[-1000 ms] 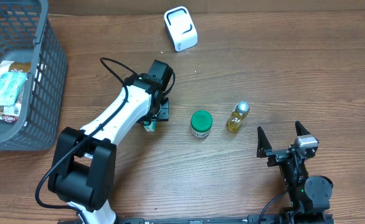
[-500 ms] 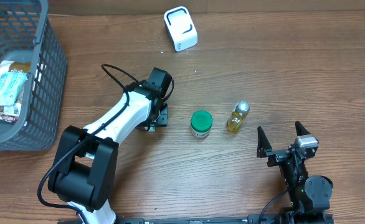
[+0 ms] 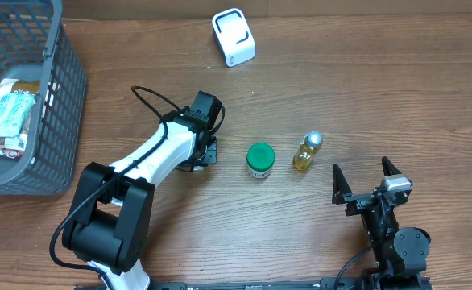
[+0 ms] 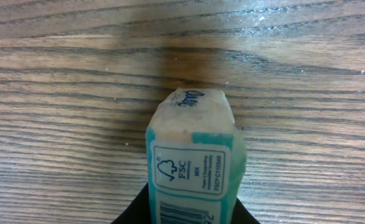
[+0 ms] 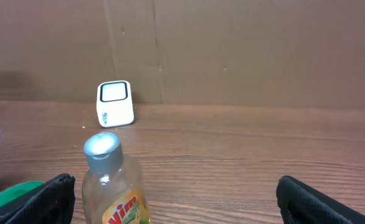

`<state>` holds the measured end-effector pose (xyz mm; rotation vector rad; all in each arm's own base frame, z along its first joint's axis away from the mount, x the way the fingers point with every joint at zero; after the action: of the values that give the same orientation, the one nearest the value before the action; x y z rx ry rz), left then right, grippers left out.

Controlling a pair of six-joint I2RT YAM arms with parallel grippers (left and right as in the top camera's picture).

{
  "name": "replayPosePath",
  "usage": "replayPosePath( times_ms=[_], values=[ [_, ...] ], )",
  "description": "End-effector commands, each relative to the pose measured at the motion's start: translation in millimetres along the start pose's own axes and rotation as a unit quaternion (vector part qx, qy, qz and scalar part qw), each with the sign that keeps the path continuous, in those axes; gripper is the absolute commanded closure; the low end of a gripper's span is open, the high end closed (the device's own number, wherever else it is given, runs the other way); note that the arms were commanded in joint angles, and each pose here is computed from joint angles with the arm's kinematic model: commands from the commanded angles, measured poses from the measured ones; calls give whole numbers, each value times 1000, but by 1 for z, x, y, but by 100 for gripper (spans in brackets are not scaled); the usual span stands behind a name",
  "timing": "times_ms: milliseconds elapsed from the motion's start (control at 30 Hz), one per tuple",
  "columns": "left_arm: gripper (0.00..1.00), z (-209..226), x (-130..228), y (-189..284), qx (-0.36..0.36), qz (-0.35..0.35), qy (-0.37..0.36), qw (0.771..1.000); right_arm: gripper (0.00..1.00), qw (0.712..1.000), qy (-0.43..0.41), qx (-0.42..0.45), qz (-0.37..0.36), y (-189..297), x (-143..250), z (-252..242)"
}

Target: Scan the item barcode

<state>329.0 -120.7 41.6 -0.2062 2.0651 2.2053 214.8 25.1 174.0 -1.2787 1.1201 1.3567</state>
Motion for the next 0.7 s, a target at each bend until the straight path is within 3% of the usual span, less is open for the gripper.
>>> replayPosePath(
  times_ms=[0,167,667],
  values=[
    [79,-2,2,2,10,-1,-4,1000,0,1000,2,6,-1,0,2,-2],
    [82,-14,-1,3,45,-4,0,999,0,1000,2,6,-1,0,2,-2],
    [83,-62,7,18,66,-23,-9,998,0,1000,2,6,-1,0,2,-2]
  ],
)
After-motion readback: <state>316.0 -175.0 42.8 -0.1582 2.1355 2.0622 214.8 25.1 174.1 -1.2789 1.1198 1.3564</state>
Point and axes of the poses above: each gripper's point midway between its finger pads, its own y axis back along the fingers, its own z axis along the line the jaws close on, x = y × z, the point moved 3 cm from there along y, back along the fingers
